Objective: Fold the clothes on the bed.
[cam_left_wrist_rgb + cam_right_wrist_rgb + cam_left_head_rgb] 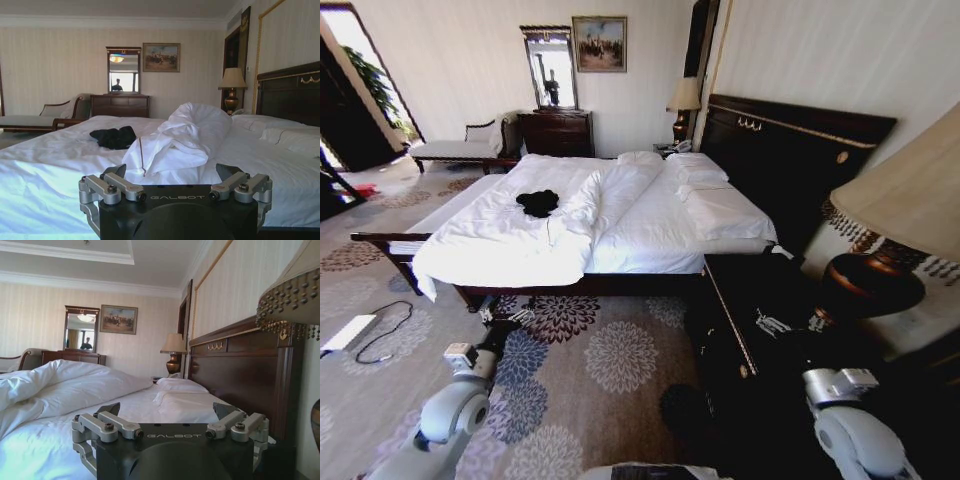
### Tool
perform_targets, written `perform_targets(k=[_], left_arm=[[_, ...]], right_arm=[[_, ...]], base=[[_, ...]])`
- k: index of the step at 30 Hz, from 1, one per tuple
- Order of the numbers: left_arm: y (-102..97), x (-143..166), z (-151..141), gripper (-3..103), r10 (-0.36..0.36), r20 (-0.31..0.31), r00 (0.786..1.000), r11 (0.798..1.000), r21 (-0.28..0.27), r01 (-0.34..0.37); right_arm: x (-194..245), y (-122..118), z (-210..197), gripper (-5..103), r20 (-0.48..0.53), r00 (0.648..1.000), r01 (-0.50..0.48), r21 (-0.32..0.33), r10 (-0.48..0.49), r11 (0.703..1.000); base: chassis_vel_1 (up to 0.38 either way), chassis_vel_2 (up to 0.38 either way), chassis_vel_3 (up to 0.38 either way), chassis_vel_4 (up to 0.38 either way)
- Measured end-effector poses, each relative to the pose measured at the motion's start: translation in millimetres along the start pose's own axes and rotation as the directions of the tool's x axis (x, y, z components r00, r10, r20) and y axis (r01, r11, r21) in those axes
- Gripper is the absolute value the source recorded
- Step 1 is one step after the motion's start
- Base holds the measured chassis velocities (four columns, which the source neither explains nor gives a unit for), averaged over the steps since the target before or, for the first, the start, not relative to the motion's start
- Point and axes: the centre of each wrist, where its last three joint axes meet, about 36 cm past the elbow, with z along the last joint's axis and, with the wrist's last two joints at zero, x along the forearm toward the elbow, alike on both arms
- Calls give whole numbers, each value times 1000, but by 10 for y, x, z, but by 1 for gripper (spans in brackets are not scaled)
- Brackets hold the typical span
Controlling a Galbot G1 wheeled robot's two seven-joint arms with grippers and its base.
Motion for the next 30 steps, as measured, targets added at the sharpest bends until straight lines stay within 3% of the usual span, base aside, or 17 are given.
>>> perform_targets(k=[30], left_arm=[[-38,18,65,100,-2,-14,1000,1000,8,2]], right_arm=[[-5,33,100,100,-21,1000,9,-20,-9,1000]], base=[[-163,160,159,-155]])
